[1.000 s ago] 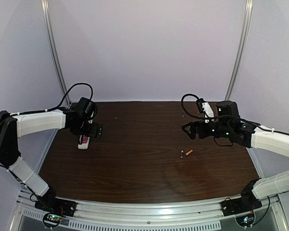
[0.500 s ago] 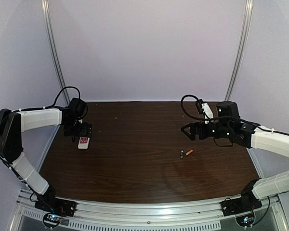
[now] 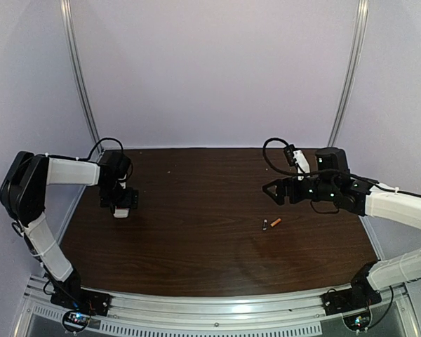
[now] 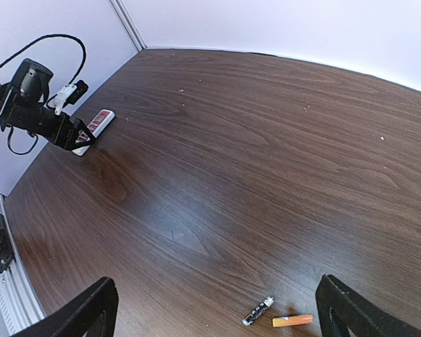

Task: Load the batteries into the remote control
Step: Pick up the remote control from the center of the board.

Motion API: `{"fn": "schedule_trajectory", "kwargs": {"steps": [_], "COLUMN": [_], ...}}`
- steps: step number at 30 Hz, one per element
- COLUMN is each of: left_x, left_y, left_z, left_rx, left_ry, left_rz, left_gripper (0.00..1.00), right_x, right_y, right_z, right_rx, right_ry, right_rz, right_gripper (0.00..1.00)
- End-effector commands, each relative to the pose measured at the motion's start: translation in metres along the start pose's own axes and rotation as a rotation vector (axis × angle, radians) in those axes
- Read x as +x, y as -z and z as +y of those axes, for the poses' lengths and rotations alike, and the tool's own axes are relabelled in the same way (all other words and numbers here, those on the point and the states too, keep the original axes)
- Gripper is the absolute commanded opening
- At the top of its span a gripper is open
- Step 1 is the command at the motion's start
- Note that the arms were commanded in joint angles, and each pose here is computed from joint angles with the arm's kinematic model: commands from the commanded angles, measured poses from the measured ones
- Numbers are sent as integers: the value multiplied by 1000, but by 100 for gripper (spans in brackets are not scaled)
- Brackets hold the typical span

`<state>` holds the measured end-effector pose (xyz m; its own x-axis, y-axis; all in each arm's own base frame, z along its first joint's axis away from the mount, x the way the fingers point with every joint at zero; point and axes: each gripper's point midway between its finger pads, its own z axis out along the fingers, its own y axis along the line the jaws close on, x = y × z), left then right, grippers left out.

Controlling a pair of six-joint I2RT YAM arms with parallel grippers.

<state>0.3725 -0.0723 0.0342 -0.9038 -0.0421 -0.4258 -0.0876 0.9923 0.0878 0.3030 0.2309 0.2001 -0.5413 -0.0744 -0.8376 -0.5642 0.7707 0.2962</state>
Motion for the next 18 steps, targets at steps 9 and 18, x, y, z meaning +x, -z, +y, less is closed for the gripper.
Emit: {"fn": "schedule_trajectory", "kwargs": {"steps": [9,18], "left_x": [11,33], "left_y": [-27,-31], "left_z": [0,-12], "left_rx": [40,141], "left_ry": [38,56], "left_rz": [36,63], "left_gripper": [74,48], "right_x": [-2,-21], "right_y": [2,13], "right_z": [-3,3], "right_rx": [-8,-80], "right_ry": [2,-24], "right_rz": [-16,-80], "right_gripper": [100,100]}}
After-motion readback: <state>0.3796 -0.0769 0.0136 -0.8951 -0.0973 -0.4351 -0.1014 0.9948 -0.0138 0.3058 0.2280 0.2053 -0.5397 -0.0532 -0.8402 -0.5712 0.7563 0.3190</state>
